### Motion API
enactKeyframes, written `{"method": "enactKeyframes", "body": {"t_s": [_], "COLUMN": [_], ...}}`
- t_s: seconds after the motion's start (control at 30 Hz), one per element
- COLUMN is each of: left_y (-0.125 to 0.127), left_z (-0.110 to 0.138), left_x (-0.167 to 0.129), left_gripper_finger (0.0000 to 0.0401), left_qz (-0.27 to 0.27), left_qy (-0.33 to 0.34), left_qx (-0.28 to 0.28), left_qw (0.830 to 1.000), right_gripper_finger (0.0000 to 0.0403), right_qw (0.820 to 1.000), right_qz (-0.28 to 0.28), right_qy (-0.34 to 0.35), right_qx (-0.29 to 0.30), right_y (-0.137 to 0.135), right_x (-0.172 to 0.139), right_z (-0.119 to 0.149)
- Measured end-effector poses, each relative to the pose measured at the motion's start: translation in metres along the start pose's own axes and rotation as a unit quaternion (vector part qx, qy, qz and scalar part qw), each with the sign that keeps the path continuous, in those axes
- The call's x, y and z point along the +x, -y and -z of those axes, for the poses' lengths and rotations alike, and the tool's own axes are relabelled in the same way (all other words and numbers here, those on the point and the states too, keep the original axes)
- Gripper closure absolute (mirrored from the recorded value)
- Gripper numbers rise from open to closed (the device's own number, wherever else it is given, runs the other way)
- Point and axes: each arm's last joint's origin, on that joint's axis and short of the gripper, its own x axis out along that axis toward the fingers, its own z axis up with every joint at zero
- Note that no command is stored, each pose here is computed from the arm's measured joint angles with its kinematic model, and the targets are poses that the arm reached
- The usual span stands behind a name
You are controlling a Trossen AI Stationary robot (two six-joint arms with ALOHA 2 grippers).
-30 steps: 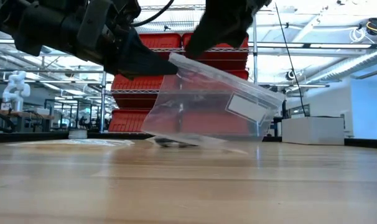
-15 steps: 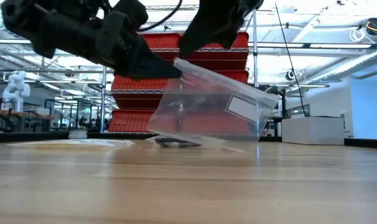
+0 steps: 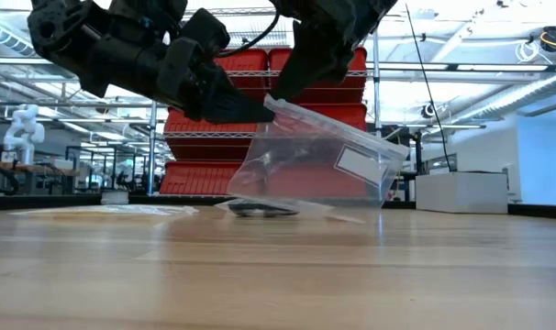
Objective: Sort rubber bands
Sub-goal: Open the zip bag
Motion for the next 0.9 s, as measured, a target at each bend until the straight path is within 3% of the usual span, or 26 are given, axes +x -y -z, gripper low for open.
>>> {"method": "enactKeyframes", "body": {"t_s": [0.37, 0.9], "left_y": [-0.010, -0.015], "left_z": [-0.002, -0.020], "left_x": [-0.001, -0.015], "left_gripper_finger": [0.0401, 0.0401], "left_qz": [0.002, -0.003], "left_qy": [0.006, 0.026], "left_qx": [-0.003, 0.008], "left_qw": [1.000, 1.000], "right_gripper_finger": [0.0393, 0.0390], "right_qw": [1.000, 0.997], "right_qz": [0.003, 0.015], "right_qy": [-0.005, -0.065], "right_qx": [0.009, 0.032], "right_y": [0.002, -0.002], "right_x": [0.000, -0.003], "right_z": [0.001, 0.014]}}
